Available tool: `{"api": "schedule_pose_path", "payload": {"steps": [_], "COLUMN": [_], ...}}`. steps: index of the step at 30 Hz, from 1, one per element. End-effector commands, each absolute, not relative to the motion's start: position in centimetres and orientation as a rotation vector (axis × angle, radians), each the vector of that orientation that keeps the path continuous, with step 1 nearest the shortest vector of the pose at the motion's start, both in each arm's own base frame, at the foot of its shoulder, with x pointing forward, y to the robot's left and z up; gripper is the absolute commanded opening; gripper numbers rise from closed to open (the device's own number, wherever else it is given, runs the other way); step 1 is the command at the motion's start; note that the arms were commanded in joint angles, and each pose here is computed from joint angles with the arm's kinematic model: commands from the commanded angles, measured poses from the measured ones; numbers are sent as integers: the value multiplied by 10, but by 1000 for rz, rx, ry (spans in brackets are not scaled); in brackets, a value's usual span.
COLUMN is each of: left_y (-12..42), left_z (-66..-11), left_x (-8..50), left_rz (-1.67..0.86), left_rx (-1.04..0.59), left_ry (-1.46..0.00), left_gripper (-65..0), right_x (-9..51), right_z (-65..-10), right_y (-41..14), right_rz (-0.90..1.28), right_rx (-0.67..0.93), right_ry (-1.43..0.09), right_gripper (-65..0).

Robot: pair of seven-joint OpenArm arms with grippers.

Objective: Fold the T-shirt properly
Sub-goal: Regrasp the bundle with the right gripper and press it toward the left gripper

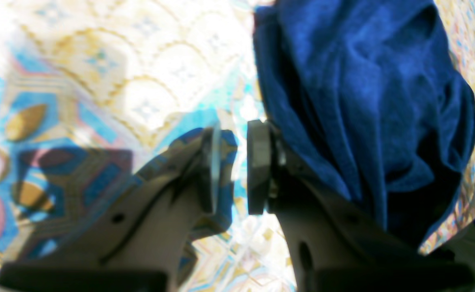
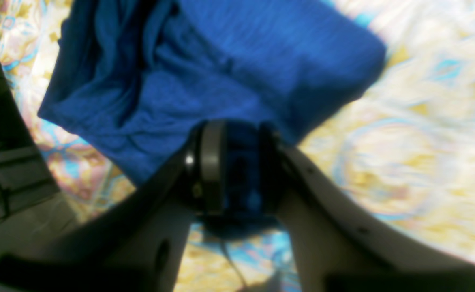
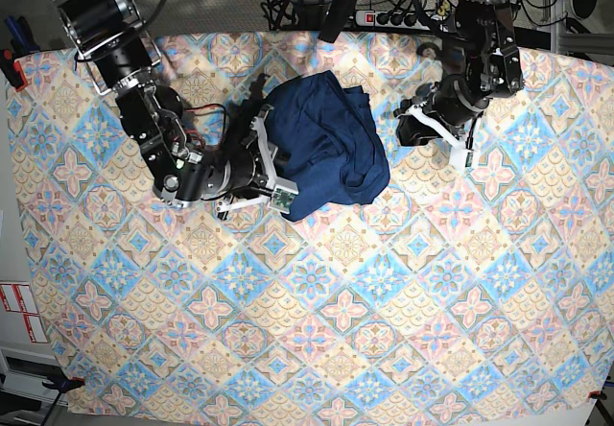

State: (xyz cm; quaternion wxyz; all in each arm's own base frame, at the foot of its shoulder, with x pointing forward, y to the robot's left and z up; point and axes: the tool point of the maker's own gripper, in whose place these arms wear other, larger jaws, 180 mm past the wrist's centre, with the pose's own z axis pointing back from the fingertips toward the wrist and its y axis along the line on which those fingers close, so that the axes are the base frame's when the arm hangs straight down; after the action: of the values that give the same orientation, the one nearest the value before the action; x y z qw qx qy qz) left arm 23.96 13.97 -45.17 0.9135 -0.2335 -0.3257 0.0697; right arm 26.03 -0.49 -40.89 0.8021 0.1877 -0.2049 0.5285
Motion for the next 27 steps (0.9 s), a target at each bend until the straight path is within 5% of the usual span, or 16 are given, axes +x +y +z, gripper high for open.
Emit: {"api": "schedule_pose_path", "payload": {"steps": [1,15,27], "left_y": [141,167,170], "left_z": [-439,-401,-400], "left_x": [250,266,266], "left_rz": [136,338,353], "left_rx": [-492,-601,-607], "left_ry": [-723,-875,-880], "left_gripper": [-541,-541,-541], "right_x": [268,226,278], "right_z": [-395,-400,-369], "right_y": [13,95,57], "right_rz": [1132,1276,1180], "right_rx": [455,599,513], "right_ry": [-498,-437,-582], "right_gripper": [-508,-508,-508]}}
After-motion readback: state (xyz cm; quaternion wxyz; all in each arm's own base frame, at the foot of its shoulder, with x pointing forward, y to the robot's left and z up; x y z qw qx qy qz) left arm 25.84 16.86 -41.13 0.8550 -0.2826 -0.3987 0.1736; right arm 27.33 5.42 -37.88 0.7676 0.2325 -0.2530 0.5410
